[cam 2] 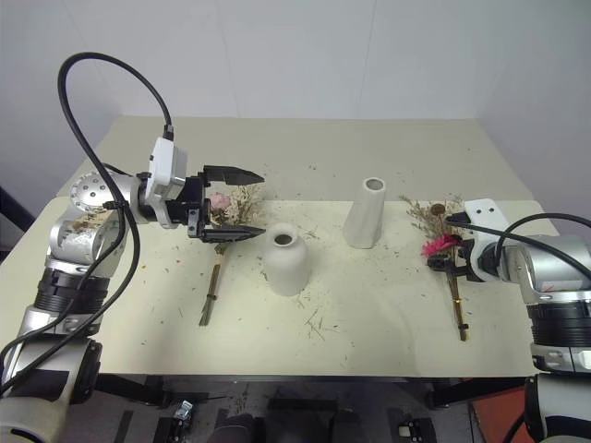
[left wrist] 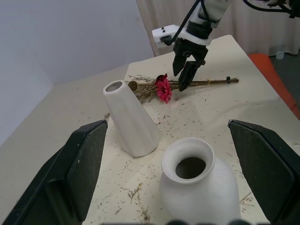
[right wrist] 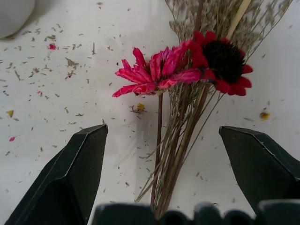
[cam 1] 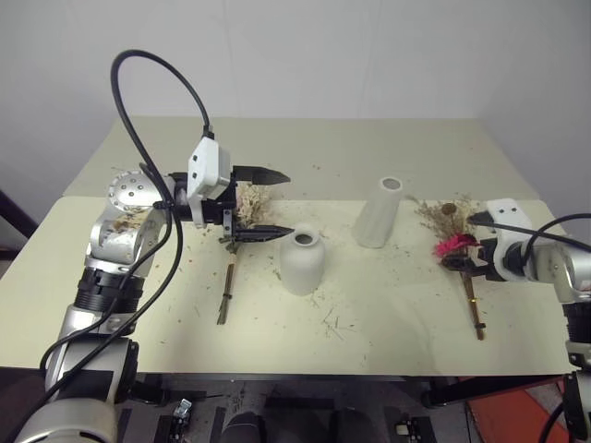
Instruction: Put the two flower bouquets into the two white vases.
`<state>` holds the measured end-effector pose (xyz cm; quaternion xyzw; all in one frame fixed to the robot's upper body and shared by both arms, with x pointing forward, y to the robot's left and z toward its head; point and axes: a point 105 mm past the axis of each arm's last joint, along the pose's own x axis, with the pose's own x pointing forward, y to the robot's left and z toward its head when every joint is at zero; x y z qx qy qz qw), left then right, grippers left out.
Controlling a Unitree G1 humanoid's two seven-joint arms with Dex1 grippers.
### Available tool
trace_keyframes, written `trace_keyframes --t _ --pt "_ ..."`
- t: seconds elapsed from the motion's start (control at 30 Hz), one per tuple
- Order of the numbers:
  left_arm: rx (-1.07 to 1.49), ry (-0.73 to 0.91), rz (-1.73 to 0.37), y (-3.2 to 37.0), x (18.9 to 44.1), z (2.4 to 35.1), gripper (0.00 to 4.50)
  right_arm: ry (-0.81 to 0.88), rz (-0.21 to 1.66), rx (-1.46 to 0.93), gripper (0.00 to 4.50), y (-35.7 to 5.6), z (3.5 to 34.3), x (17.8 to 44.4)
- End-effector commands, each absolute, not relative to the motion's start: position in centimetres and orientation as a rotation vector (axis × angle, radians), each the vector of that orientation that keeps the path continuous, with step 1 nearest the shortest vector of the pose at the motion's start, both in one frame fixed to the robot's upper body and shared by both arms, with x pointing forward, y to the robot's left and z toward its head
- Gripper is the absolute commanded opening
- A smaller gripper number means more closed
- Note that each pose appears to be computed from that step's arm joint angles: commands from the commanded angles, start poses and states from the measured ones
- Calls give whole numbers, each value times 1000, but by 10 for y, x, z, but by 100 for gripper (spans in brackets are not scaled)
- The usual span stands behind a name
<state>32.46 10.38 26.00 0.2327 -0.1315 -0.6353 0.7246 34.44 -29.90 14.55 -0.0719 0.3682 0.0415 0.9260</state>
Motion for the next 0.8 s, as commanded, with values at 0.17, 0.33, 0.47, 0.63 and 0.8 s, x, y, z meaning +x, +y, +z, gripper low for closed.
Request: trace_keyframes --t 0.17,0.33,0.47,0.63,0.8 --pt "549 -318 -1358 112 320 266 450 772 41 -147 211 -304 143 348" --pt "549 -314 -1331 118 319 266 450 785 47 -138 31 -302 138 352" --pt "555 -310 -1313 121 318 266 450 772 31 -127 3 -302 143 356" --pt "560 -311 -1293 123 318 267 450 487 -149 -202 3 -321 193 373" --pt "560 -303 -1284 124 319 267 450 -155 -344 -247 3 -326 309 378"
